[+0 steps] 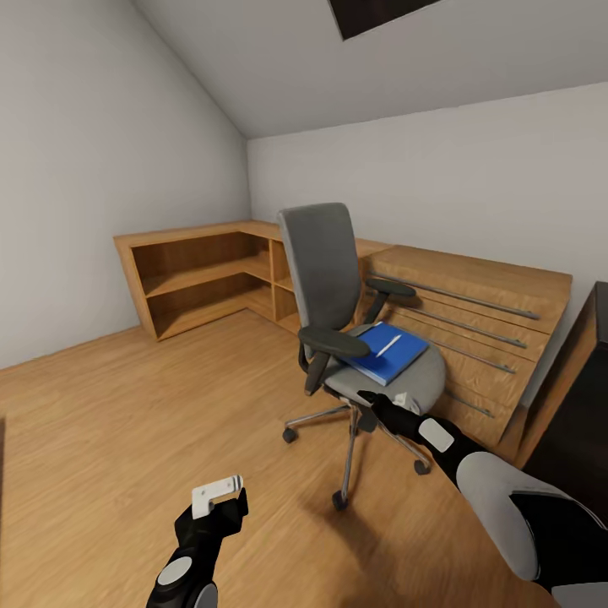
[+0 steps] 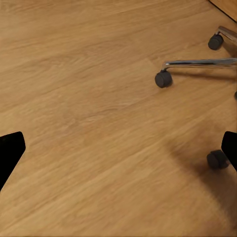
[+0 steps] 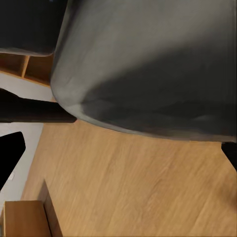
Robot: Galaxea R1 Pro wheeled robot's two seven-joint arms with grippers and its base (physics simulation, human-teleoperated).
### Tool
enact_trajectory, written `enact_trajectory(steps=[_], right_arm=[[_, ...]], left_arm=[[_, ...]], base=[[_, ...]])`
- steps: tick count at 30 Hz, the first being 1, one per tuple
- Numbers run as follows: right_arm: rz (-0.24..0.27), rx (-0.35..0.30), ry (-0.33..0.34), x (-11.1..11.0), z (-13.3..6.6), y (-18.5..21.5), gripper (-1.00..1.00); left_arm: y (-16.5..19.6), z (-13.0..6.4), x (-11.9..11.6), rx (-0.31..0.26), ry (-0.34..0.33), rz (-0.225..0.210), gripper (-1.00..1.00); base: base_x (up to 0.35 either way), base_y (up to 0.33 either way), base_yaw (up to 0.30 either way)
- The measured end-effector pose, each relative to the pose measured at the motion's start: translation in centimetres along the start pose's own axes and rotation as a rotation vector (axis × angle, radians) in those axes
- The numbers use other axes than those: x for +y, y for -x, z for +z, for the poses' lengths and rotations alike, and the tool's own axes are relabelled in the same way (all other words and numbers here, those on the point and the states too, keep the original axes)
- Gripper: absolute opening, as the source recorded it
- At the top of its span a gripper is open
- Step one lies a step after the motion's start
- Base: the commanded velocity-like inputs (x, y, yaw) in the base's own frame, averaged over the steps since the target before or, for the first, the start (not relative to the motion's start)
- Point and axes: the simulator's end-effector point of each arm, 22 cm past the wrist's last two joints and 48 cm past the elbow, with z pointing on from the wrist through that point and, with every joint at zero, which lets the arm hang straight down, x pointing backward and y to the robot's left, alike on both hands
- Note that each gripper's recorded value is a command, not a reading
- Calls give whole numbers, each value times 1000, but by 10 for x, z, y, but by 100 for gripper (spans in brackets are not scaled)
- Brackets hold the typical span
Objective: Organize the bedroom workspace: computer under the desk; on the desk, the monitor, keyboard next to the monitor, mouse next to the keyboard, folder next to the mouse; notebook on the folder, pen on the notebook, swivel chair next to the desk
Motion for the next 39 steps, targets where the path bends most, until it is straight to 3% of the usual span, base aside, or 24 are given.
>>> enact_trajectory(steps=[8,39], right_arm=[[0,-2,-2,-1,-1,1,100],[-1,-4,-5,-3,-1,3,100]], left_arm=[[0,0,0,0,0,1,100],[0,0,0,1,0,0,100]], base=[[-36,1,0],[-181,-6,0]])
